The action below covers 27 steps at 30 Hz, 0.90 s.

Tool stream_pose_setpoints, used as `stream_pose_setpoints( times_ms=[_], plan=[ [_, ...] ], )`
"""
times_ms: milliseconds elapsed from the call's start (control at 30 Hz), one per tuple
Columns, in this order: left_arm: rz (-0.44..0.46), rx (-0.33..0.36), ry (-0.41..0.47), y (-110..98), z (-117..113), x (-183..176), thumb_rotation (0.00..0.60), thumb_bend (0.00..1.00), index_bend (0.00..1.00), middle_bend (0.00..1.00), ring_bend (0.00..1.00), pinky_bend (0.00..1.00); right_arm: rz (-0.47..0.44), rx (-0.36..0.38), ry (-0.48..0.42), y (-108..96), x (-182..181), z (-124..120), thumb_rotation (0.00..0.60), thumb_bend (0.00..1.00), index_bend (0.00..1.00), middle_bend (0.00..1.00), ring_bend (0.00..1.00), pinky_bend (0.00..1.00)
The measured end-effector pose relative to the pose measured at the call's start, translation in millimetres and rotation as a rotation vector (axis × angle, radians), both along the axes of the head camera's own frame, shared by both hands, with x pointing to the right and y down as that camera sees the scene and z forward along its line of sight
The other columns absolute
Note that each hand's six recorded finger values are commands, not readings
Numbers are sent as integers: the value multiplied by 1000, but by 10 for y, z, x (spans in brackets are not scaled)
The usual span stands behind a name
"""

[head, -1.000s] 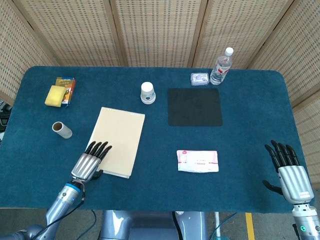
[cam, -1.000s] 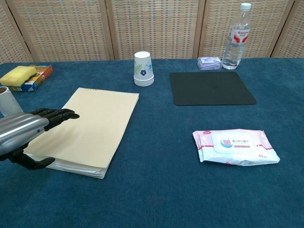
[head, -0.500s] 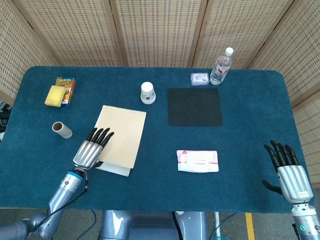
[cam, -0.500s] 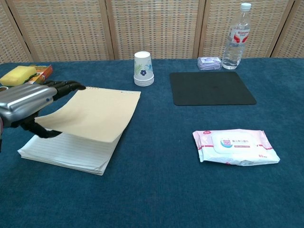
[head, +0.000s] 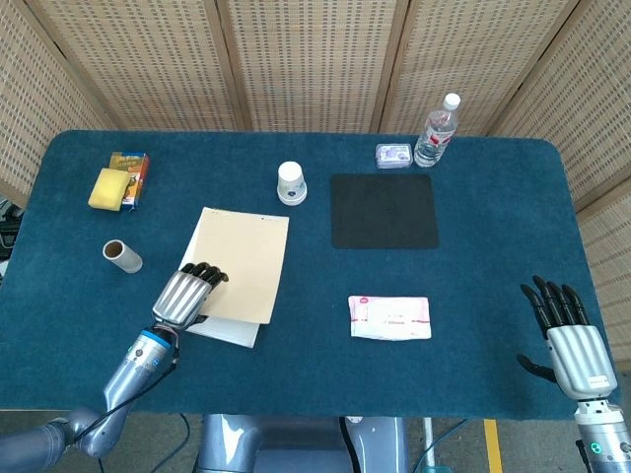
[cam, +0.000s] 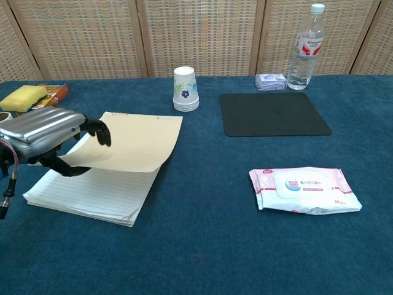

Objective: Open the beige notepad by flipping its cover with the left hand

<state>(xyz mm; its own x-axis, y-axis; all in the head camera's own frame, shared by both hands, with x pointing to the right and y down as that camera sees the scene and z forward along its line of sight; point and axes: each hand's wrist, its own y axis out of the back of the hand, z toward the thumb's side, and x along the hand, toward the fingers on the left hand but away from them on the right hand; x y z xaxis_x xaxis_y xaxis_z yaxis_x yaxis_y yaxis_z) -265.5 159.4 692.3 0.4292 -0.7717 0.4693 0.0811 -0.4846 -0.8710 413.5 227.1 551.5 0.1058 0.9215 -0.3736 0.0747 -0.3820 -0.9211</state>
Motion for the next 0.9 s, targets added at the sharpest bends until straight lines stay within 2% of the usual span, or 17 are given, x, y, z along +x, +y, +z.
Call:
stream_pose_setpoints(
  times_ms=[67,200,533,900],
  plan=[
    [18,17,6,32,-9,9,600,535,601,547,450,491,0,0,0,1,-1,0,600,0,0,0,0,0],
    [57,38,18,115,-34,18,600,544,659,568,463,501,-1,-1,-1,6,-5,0,600,0,0,0,0,0],
    [164,74,57,338,-249,-86,600,543,663,570,463,501,-3,-3,-3,11,-12,6,600,0,0,0,0,0],
    [206,-4,50,653,-554,-317,600,543,666,573,467,502,-8,-3,-1,28,-30,4,600,0,0,0,0,0]
  ],
)
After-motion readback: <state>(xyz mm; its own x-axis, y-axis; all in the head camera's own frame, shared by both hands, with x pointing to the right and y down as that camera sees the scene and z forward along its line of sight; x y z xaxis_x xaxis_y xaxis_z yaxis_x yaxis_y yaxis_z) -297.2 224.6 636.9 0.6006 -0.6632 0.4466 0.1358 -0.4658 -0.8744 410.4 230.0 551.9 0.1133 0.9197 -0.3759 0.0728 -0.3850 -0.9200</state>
